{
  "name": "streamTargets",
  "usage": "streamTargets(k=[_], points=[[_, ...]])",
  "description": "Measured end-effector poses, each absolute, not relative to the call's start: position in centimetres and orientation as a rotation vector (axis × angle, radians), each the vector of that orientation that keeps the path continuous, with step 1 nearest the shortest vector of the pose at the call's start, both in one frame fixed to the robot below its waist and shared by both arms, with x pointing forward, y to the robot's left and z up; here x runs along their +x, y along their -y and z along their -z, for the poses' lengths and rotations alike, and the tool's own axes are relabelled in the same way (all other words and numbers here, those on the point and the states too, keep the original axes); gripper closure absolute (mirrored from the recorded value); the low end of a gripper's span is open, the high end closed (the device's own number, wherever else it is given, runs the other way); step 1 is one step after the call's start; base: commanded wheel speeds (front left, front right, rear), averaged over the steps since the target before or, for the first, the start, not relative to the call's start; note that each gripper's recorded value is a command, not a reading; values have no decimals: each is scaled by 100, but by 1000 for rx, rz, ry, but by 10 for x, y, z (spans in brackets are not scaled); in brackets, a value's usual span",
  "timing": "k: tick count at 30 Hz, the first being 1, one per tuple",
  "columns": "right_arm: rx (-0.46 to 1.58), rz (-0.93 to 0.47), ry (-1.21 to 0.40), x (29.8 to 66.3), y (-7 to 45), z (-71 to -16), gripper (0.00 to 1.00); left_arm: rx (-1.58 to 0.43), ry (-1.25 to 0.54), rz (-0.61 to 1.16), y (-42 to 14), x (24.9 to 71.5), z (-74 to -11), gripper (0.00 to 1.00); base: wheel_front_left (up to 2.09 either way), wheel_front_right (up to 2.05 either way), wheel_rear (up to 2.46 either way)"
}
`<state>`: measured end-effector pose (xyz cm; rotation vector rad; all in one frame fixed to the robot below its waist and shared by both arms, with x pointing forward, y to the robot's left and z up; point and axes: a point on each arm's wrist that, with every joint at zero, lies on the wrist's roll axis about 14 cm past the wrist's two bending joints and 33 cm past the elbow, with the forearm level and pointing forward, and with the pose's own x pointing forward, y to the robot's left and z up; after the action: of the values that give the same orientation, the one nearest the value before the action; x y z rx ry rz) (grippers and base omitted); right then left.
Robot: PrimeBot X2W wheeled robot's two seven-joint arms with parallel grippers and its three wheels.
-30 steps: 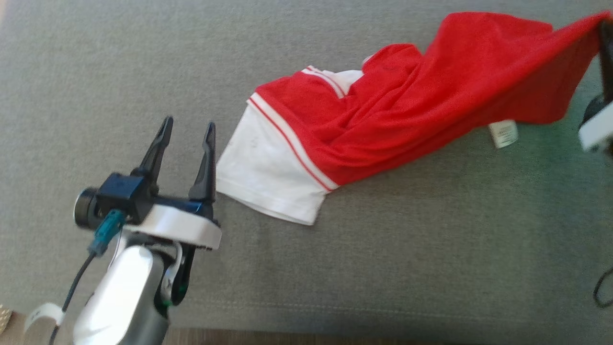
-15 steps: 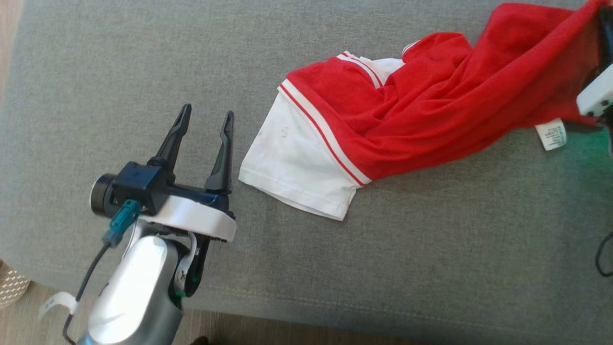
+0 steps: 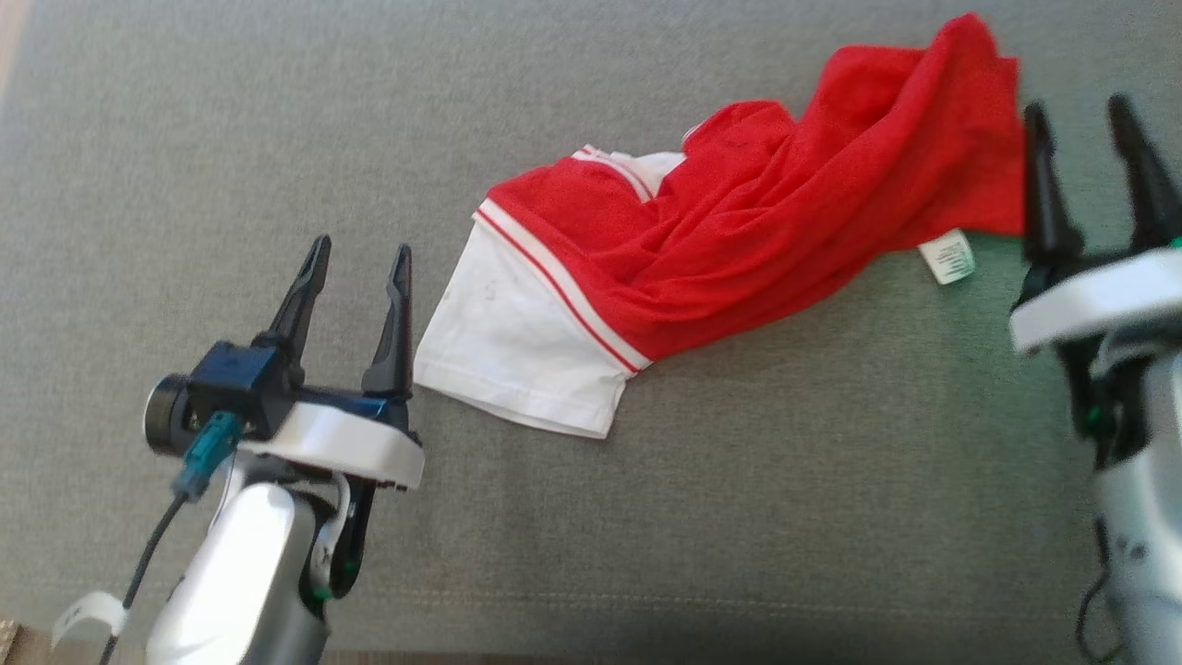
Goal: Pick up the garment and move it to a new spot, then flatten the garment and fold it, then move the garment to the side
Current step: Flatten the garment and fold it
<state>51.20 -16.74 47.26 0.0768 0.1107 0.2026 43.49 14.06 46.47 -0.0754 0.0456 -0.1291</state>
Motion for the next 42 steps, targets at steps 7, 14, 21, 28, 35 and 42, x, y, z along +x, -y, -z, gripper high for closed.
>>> streamTargets(k=[7, 14, 21, 28, 35, 42], points=[[76, -193, -55, 467, 161, -491, 0, -72, -35, 136, -138, 420, -472, 0, 0, 0, 0], [73, -156, -104, 416, 164, -487, 0, -67, -55, 126, -141, 397, -470, 0, 0, 0, 0], [68, -144, -93, 398, 166, -497, 0, -70, -56, 128, -140, 386, -476, 0, 0, 0, 0], [67, -150, -82, 399, 163, -504, 0, -67, -56, 124, -141, 384, -477, 0, 0, 0, 0], [70, -155, -87, 400, 161, -504, 0, -68, -69, 127, -140, 382, -474, 0, 0, 0, 0], [74, -154, -101, 403, 160, -499, 0, -67, -99, 165, -133, 390, -466, 0, 0, 0, 0]])
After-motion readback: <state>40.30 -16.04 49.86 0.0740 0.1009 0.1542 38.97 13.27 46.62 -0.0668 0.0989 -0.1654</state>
